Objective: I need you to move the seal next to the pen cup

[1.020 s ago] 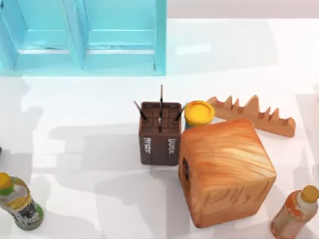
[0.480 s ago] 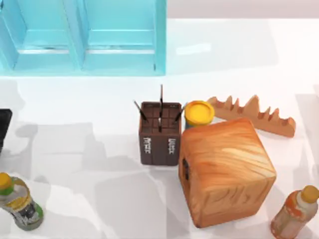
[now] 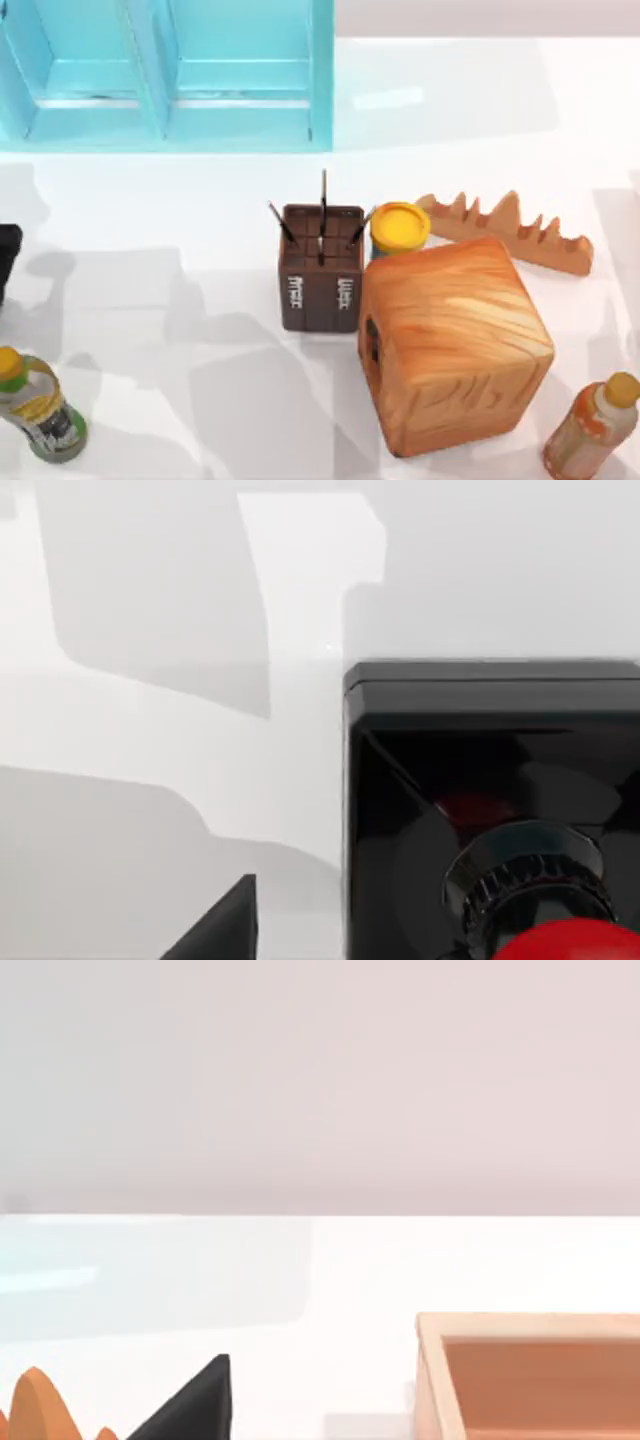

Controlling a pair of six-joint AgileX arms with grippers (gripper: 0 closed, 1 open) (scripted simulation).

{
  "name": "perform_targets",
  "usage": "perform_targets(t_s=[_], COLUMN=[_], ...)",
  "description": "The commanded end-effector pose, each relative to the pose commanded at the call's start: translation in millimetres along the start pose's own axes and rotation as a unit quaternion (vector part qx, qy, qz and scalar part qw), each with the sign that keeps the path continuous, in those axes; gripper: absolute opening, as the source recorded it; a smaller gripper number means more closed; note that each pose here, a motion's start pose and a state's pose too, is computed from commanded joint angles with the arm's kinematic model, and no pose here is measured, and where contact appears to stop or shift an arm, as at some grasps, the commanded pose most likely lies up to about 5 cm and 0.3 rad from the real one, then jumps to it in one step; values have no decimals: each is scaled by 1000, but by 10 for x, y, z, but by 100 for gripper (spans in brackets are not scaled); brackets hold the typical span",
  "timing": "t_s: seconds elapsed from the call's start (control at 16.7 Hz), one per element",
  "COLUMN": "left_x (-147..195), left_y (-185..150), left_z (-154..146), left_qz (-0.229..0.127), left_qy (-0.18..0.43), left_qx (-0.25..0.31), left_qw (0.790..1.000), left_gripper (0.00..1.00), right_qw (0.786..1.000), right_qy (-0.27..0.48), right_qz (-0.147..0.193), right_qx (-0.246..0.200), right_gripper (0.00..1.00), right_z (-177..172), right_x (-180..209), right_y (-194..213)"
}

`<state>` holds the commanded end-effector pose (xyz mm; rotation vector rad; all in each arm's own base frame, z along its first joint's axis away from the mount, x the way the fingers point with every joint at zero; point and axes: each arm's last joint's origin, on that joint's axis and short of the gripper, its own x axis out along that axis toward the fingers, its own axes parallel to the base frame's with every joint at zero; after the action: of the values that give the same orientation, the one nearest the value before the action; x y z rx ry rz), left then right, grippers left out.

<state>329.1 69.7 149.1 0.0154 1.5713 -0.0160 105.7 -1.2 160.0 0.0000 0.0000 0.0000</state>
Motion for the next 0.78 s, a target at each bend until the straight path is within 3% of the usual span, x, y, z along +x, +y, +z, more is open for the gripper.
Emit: perform_targets(t_s=[0.6, 0.78], left_x=[0, 0], left_y=[0, 0], left_z=[0, 0], left_qz=[0, 0], left_qy=[0, 0], left_qx=[0, 0], left_qw=[1000, 1000], left_gripper=[2, 0], right_qw=[1000, 1000], right_qy=[0, 0], right_qz=[0, 0], right_qx=[0, 0], right_gripper=[100, 100], right_z=[0, 0], right_x=[0, 0], right_y=[0, 0])
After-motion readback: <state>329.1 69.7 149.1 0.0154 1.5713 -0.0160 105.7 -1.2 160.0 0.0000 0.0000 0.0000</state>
